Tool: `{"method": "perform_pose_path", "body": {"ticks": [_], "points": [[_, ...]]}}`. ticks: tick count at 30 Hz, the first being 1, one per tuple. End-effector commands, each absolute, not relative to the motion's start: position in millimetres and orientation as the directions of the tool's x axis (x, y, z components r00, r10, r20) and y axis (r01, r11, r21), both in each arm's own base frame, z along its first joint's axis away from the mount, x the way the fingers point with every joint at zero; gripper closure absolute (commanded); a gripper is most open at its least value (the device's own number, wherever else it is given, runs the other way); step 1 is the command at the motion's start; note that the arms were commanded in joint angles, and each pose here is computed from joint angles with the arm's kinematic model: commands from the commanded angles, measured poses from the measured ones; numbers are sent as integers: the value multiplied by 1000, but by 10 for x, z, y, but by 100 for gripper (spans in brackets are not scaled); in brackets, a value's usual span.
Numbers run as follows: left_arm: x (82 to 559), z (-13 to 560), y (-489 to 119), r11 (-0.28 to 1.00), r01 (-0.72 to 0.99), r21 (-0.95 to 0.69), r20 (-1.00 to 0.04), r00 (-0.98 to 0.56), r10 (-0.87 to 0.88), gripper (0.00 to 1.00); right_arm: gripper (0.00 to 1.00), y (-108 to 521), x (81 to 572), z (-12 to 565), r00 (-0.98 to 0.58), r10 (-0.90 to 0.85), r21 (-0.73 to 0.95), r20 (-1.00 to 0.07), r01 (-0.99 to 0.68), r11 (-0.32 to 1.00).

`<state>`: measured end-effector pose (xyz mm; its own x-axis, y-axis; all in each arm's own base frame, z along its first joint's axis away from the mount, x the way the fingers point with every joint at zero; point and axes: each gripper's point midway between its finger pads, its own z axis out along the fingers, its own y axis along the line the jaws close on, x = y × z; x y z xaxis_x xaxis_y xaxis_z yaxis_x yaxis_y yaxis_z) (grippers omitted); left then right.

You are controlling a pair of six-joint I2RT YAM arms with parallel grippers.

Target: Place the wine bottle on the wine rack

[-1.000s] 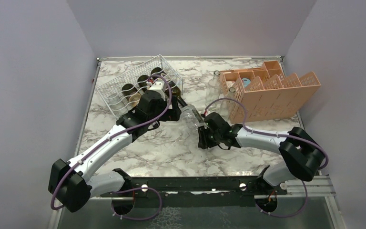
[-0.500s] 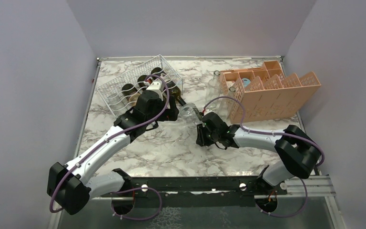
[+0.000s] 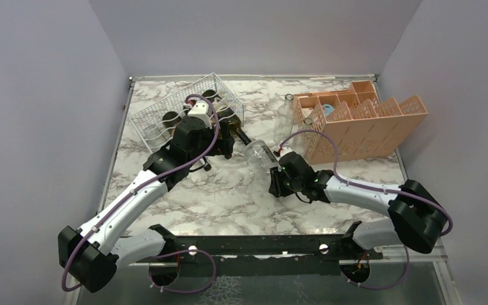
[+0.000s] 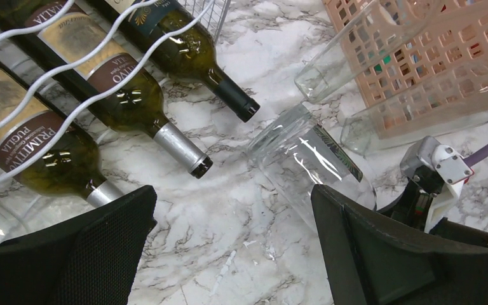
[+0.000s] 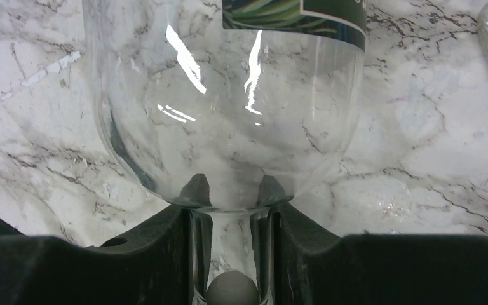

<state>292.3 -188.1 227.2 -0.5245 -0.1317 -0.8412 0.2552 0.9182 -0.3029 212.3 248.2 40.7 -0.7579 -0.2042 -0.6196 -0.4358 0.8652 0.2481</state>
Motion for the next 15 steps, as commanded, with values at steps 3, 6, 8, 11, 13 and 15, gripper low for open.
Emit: {"method": "perform_pose_path", "body": {"ticks": [3,6,8,11,13,15], "points": [[2939,2611,-1734,930,239,-278,-882,-446,-150,1,99,2676,2313,1035,-624,-125,286,-771,-515,808],[2929,2698,-1692,933,234,-272,-892,-425,-153,1,99,2706,2299,1154,-606,-115,298,-787,-537,789],[2920,2764,-1660,936,231,-266,-899,-409,-155,1,99,2731,2281,1244,-589,-104,309,-801,-556,772],[2904,2870,-1595,940,221,-259,-910,-382,-161,1,99,2765,2266,1417,-556,-81,321,-827,-586,744],[2893,2959,-1543,944,211,-254,-919,-358,-168,1,99,2790,2252,1523,-538,-68,329,-840,-606,725],[2878,3071,-1478,948,197,-252,-928,-328,-178,1,99,2830,2234,1649,-516,-52,338,-855,-630,699]]}}
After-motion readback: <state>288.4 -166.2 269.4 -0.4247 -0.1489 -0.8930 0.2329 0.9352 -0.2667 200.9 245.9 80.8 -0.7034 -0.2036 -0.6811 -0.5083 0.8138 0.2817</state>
